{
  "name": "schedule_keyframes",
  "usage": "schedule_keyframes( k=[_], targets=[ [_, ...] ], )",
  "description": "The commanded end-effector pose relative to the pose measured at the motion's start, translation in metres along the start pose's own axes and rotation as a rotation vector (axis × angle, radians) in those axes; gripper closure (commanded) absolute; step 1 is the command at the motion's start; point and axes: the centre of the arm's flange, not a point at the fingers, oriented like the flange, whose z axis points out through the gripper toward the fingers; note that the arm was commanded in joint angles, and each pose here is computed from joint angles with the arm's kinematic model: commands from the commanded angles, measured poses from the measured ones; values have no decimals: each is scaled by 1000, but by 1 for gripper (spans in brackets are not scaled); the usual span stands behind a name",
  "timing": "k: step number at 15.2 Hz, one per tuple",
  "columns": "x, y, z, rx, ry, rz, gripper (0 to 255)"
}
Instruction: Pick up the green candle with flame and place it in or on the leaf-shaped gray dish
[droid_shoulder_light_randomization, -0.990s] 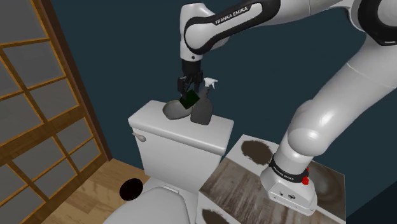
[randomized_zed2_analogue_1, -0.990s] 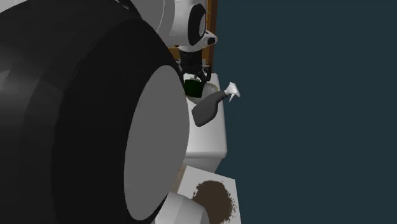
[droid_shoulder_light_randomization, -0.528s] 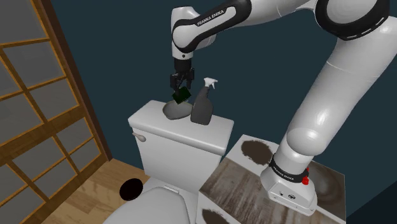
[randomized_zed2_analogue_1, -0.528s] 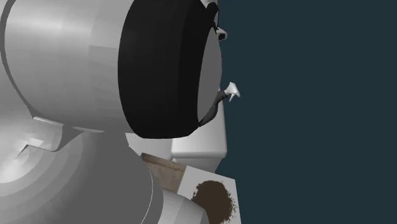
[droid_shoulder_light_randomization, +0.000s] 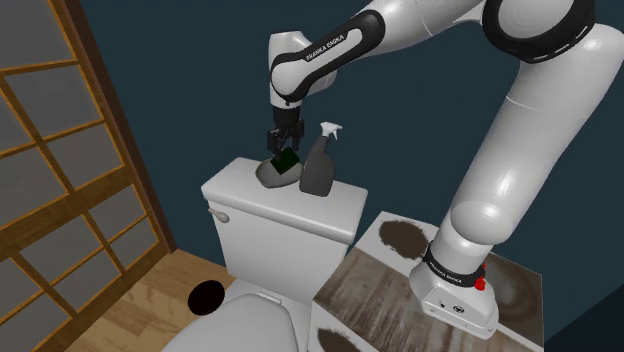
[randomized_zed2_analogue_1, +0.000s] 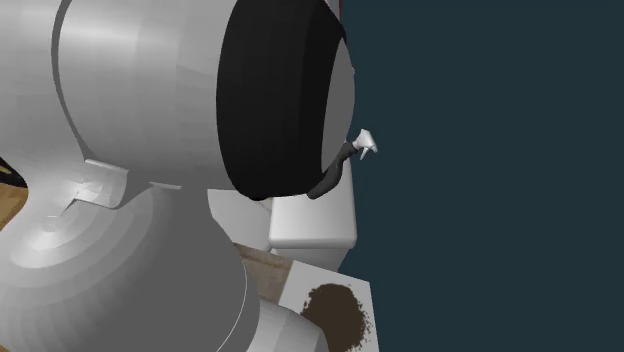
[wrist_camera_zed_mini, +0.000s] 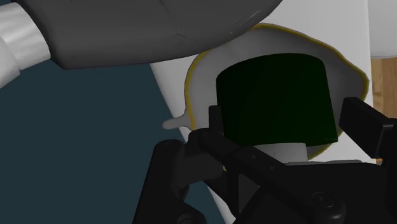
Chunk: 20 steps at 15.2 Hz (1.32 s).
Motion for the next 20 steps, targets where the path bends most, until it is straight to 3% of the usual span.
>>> schedule_keyframes(
  k=[1, 10, 11, 16, 20],
  targets=[
    [0, 1, 11, 0, 1, 0, 255],
    [0, 1, 20, 0, 1, 0, 255],
    [0, 1, 20, 0, 1, 0, 0],
    [0, 1, 20, 0, 1, 0, 0],
    [0, 1, -30, 0, 1, 0, 0]
  ],
)
